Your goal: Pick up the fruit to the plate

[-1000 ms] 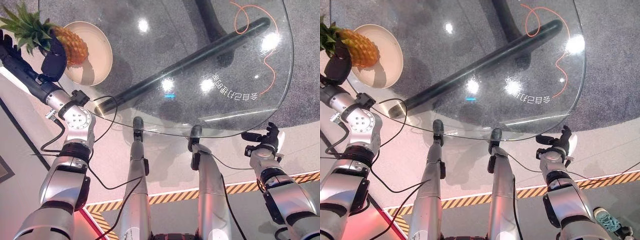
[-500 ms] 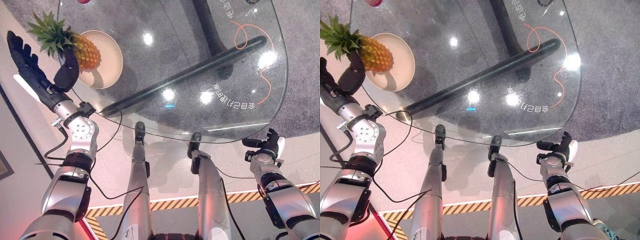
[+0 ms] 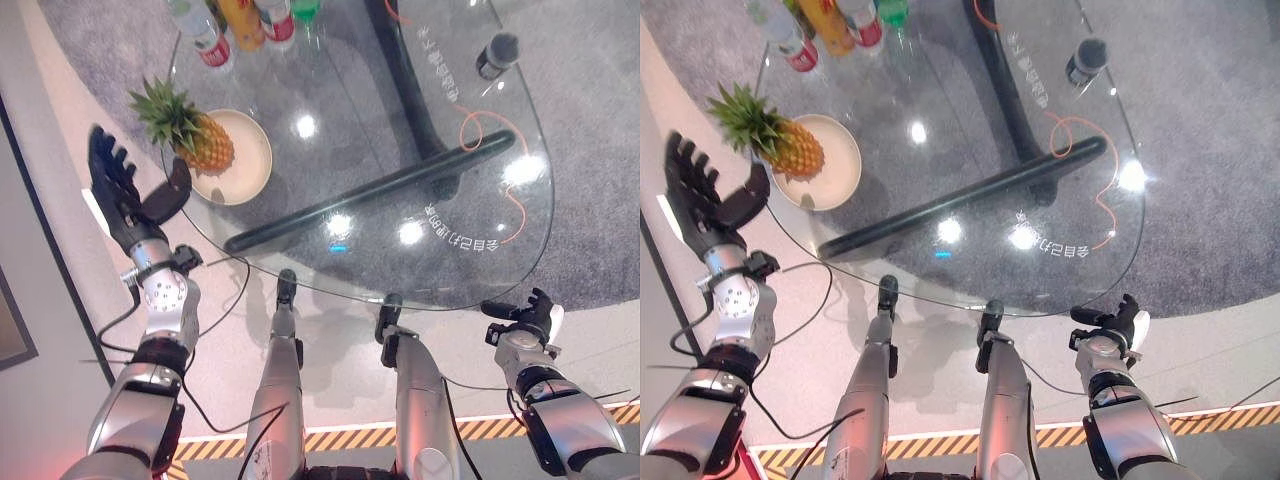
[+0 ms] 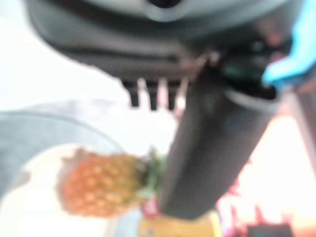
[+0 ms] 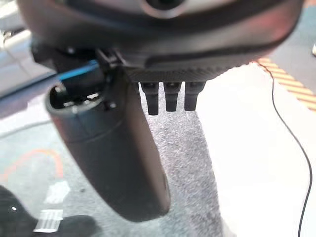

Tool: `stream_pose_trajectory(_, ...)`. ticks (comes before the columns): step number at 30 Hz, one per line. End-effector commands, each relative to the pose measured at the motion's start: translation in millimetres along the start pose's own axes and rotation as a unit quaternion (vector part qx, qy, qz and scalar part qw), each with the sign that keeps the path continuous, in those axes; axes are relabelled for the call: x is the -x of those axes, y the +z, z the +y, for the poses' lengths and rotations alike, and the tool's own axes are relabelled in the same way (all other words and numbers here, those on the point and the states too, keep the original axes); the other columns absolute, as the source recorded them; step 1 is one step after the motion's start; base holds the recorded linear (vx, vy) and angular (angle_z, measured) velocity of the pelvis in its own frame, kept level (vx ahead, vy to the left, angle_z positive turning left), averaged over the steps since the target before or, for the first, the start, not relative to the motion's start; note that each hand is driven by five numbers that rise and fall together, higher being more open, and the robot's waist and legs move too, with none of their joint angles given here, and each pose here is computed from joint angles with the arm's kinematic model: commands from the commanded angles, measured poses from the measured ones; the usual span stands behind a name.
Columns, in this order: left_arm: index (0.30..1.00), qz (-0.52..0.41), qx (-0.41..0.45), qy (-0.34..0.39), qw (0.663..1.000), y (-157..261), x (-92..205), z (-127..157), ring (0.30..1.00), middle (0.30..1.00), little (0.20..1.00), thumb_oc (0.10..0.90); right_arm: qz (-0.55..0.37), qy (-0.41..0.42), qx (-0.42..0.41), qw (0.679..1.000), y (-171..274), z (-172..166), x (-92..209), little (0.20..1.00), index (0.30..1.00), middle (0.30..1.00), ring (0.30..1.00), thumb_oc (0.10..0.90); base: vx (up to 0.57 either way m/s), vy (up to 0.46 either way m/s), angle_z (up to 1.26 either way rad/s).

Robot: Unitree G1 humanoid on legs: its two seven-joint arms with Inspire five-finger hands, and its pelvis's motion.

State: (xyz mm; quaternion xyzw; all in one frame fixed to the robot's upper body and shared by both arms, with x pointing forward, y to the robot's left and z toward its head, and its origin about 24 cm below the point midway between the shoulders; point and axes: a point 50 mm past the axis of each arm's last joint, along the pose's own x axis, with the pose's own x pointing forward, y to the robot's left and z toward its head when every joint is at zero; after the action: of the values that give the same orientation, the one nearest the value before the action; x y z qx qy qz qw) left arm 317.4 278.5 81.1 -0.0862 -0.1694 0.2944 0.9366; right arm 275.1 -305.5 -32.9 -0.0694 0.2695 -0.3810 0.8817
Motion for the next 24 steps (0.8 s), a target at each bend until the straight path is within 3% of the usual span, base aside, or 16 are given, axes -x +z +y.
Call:
stream_pose_trajectory(1,0.900,-0.059,0.014,0.033,0.998,22.6,-13.2,16.1,0.900,0.900,0.900,0.800,0.044,-0.035,0.020,0.998,-35.7,-33.3,-2.6,0.900,0.900,0.900,0.900,0.800,0.20,0.061,-0.04)
stream_pose_trajectory(5,0.900,-0.012,-0.024,0.024,0.999,1.3,6.2,35.8,0.900,0.900,0.900,0.800,0.092,-0.036,0.057,0.993,-81.6,-64.7,4.8,0.900,0.900,0.900,0.900,0.800,0.22,0.076,0.04)
stream_pose_trajectory(13,0.900,0.216,-0.096,0.002,0.972,-62.9,52.6,87.2,0.900,0.900,0.900,0.800,0.190,0.035,0.121,0.974,-141.5,-86.3,27.7,0.900,0.900,0.900,0.900,0.800,0.23,0.045,0.00)
stream_pose_trajectory(18,0.900,0.409,-0.188,-0.022,0.893,-102.4,111.8,136.9,0.900,0.900,0.900,0.800,0.275,0.089,0.184,0.939,-180.4,-100.8,50.0,0.900,0.900,0.900,0.900,0.800,0.23,0.054,0.00)
stream_pose_trajectory(20,0.900,0.439,-0.204,-0.030,0.874,-106.8,123.1,144.4,0.900,0.900,0.900,0.800,0.283,0.097,0.192,0.935,-183.8,-100.7,52.6,0.900,0.900,0.900,0.900,0.800,0.12,0.026,-0.01)
stream_pose_trajectory(22,0.900,0.529,-0.229,-0.045,0.816,-117.4,156.9,162.2,0.900,0.900,0.900,0.800,0.297,0.131,0.221,0.920,-192.2,-97.7,59.4,0.900,0.900,0.900,0.900,0.800,0.11,0.015,-0.05)
stream_pose_trajectory(23,0.900,0.529,-0.229,-0.045,0.816,-117.4,156.9,162.3,0.900,0.900,0.900,0.800,0.297,0.131,0.221,0.920,-192.2,-97.8,59.4,0.900,0.900,0.900,0.900,0.800,0.08,0.006,-0.04)
stream_pose_trajectory(24,0.900,0.572,-0.238,-0.060,0.783,-121.6,173.9,167.8,0.900,0.900,0.900,0.800,0.302,0.143,0.231,0.914,-194.5,-94.7,61.7,0.900,0.900,0.900,0.900,0.800,0.05,-0.001,-0.04)
